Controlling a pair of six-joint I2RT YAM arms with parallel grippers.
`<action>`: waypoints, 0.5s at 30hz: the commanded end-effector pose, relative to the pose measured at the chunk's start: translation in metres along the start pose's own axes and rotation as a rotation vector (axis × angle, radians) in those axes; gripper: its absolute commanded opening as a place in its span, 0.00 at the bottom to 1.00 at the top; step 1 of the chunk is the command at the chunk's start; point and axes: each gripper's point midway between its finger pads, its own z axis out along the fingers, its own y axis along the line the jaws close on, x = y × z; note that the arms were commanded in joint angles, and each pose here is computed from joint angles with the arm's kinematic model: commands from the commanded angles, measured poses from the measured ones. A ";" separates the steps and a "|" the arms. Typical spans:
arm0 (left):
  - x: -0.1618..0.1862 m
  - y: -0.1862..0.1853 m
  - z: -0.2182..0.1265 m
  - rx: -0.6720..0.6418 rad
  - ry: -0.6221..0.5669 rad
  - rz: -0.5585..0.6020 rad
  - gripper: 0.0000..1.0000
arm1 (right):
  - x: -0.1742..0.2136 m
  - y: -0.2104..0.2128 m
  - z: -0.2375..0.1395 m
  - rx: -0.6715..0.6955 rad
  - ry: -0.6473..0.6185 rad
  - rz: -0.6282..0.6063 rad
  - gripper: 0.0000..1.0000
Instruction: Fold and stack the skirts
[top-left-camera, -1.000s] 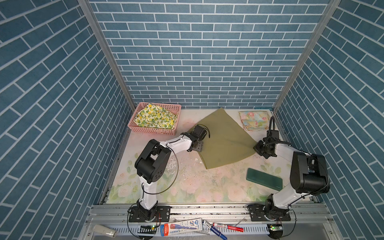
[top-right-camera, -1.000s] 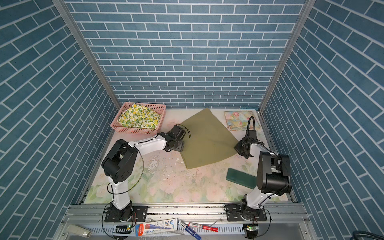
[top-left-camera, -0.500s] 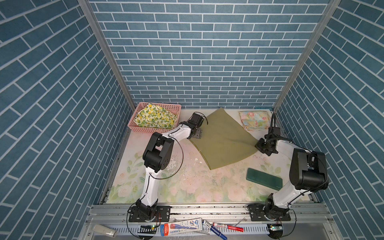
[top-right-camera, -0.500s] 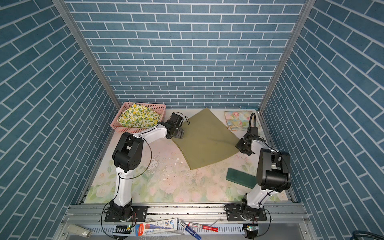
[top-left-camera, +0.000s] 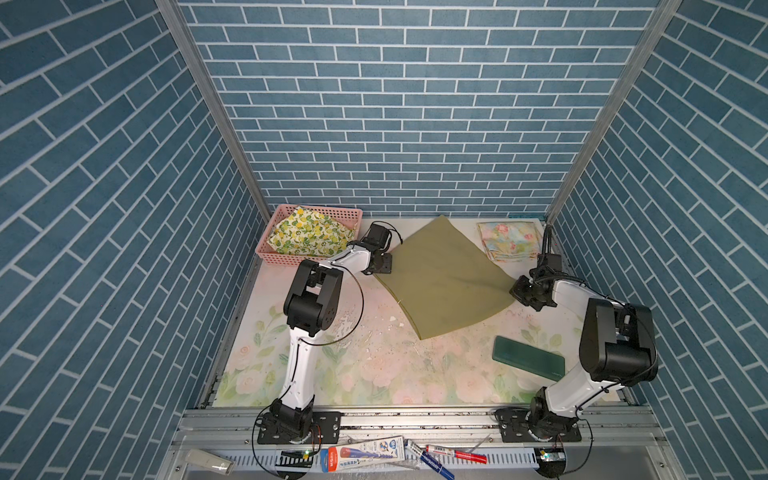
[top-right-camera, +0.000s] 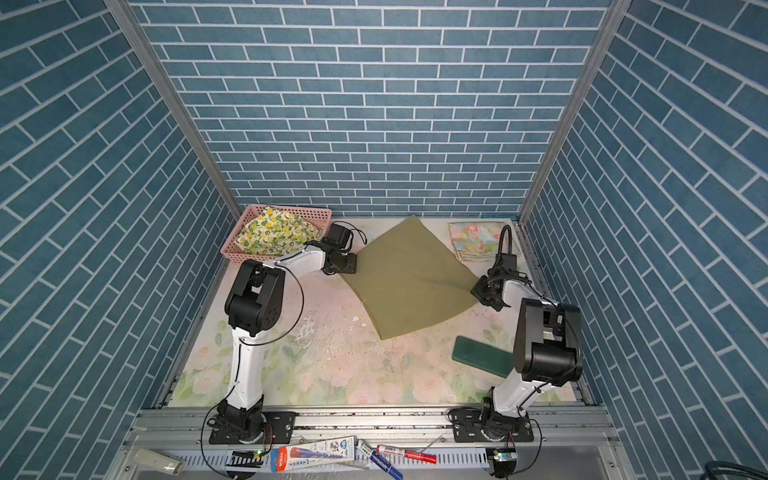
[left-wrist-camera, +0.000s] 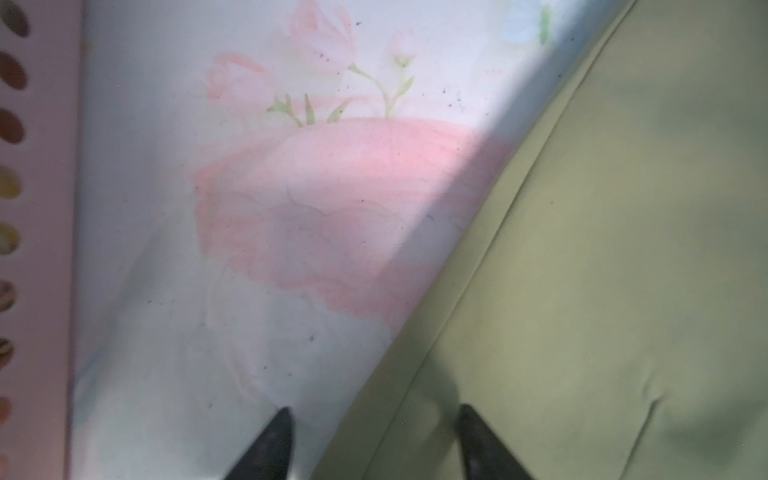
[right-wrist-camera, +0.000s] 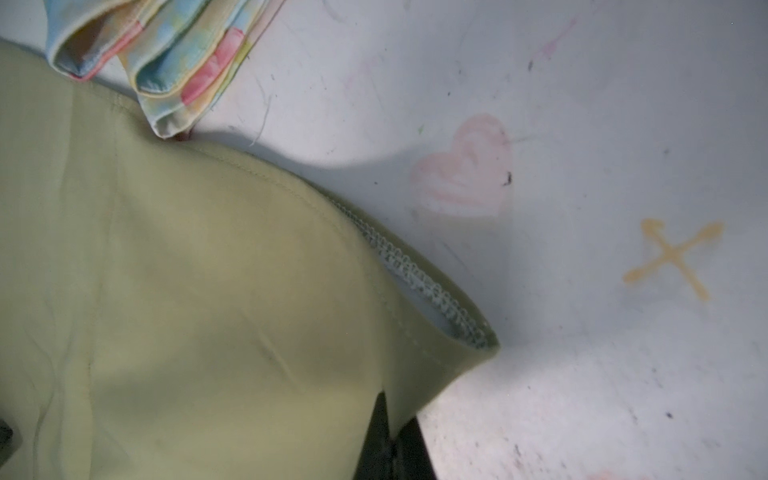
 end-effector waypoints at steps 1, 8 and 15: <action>0.021 -0.001 0.014 0.037 0.061 -0.016 0.36 | -0.012 0.009 -0.011 -0.029 -0.034 -0.032 0.00; 0.031 -0.002 -0.006 0.071 0.040 -0.051 0.00 | -0.018 0.014 -0.016 -0.030 -0.040 -0.067 0.00; 0.047 0.003 -0.036 0.084 0.020 -0.081 0.00 | -0.017 0.026 -0.013 -0.083 -0.013 -0.088 0.00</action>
